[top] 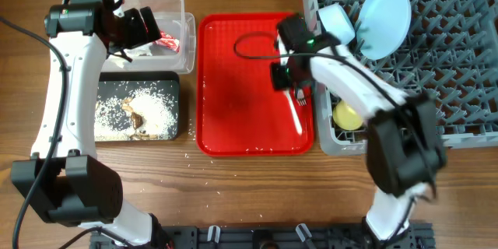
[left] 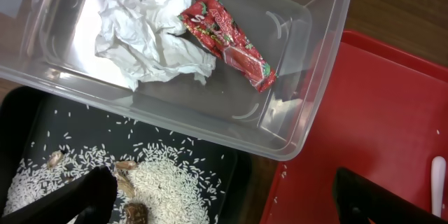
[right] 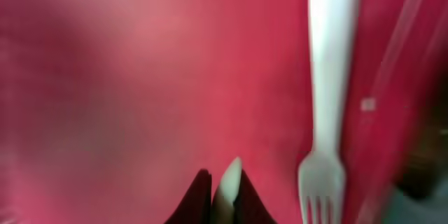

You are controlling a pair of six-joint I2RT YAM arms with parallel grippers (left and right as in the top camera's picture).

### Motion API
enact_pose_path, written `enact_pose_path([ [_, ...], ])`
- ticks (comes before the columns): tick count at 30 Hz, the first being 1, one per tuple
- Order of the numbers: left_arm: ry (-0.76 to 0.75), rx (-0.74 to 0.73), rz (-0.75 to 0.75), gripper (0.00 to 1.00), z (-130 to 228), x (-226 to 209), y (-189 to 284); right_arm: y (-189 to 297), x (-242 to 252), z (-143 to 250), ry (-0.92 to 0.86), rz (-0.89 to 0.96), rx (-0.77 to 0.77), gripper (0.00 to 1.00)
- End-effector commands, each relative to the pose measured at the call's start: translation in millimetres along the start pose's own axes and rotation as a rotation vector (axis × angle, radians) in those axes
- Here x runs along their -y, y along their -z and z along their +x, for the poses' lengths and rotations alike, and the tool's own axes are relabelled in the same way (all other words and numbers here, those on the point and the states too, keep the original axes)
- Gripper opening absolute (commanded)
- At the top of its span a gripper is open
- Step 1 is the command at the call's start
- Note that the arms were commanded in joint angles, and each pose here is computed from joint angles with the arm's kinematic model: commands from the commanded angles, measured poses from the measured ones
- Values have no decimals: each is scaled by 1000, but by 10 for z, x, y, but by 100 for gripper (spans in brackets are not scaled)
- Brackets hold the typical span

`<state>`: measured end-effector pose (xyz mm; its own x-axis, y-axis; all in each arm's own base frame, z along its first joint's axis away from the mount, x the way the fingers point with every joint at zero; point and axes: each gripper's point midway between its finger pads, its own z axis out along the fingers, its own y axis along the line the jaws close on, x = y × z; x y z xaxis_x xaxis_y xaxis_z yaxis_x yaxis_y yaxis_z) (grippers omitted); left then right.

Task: Sort waste into correct bins and load items into the dishwasher rack
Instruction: 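Pick the white spoon from the red tray and lay it in the rack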

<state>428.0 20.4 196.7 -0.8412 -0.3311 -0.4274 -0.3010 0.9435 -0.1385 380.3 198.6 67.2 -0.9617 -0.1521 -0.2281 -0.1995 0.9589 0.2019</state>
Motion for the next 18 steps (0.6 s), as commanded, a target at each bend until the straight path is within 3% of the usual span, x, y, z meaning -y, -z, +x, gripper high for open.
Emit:
enact_pose_path([
  [1, -3, 44, 1, 100, -91, 14, 127, 1546, -141, -514, 37, -9, 384, 4],
  [4, -3, 44, 1, 100, -91, 14, 127, 2221, 498, -366, -123, 171, 502, 4],
  [7, -3, 44, 1, 100, -91, 14, 127, 2371, 1159, -111, -338, 307, 464, 4],
  [11, -3, 44, 1, 100, -91, 14, 127, 2298, 2080, 239, -896, 359, 448, 4],
  [14, -3, 44, 1, 100, -91, 14, 127, 2124, 2517, 268, -1130, 360, 525, 4],
  [18, -3, 44, 1, 100, -91, 14, 127, 1841, 2961, 316, -1302, 370, 604, 4],
])
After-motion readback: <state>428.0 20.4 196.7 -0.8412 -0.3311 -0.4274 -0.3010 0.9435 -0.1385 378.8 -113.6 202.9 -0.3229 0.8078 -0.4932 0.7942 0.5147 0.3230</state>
